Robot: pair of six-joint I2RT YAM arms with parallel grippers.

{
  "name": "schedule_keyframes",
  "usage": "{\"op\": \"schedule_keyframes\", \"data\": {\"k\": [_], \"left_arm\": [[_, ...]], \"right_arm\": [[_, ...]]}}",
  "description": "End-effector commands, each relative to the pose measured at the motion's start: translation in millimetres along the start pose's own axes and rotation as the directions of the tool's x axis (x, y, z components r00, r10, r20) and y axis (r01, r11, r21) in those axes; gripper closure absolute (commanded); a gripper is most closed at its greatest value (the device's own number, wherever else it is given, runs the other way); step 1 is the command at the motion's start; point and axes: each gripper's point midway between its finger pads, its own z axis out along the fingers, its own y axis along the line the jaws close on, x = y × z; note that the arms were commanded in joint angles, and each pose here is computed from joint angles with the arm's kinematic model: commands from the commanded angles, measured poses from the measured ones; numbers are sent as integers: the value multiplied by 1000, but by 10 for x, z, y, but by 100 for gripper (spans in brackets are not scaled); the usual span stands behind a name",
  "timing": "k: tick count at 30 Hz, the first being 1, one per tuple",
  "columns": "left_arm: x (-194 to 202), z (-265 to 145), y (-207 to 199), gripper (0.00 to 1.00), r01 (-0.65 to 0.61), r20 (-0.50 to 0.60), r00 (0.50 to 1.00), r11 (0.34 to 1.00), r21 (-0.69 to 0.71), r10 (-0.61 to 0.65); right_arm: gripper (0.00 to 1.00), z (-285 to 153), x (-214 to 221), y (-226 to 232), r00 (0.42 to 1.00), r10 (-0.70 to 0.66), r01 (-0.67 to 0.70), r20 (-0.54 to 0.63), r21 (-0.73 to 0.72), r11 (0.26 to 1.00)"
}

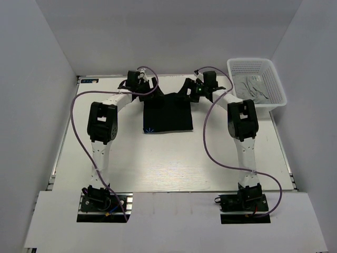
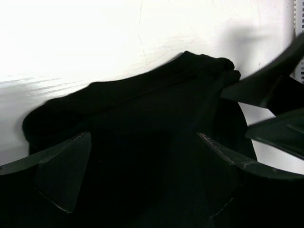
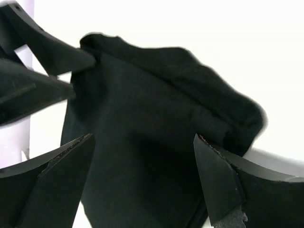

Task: Fold and stack the t-shirts
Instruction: Fold the long partially folded tshirt into a neat square

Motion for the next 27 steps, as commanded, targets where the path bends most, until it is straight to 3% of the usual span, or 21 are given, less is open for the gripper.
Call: {"op": "schedule_keyframes", "data": {"k": [1, 4, 5, 6, 8, 14, 20, 25, 26, 27], "left_arm": [[-559, -507, -338, 0, -112, 110, 988, 994, -2, 111], [-707, -942, -564, 0, -180, 189, 963, 981, -74, 191], [-736, -1055, -580, 0, -181, 213, 957, 979, -96, 198], [-650, -1192, -602, 0, -188, 219, 953, 975, -121, 211], [-539, -1284, -579, 0, -162, 212, 959, 978, -132, 188], [-37, -1254, -290, 0, -97, 93, 989, 977, -190, 116], [380, -1013, 95, 0, -50, -33, 999, 961, -274, 43], [670, -861, 338, 14, -23, -98, 995, 939, -344, -12], [719, -825, 344, 28, -29, -109, 994, 936, -351, -10], [783, -782, 397, 33, -28, -125, 992, 933, -358, -18]], "right_arm": [[10, -584, -476, 835, 973, -204, 208, 108, -30, 978], [10, -733, -213, 851, 967, -242, 242, 85, 1, 970], [10, -1023, -380, 1161, 939, -303, 303, 161, 26, 953], [10, -1005, -31, 948, 958, -269, 264, 99, 55, 963], [10, -1295, -104, 1165, 932, -316, 305, 177, 90, 948], [10, -1632, 625, 1015, 949, -275, 257, 151, 133, 957], [10, -2184, 760, 1138, 923, -325, 275, 204, 237, 932], [10, -2582, 756, 1050, 888, -354, 227, 294, 387, 894], [10, -2650, 736, 980, 881, -355, 201, 312, 433, 879], [10, -2683, 740, 939, 881, -342, 172, 328, 452, 875]]}}
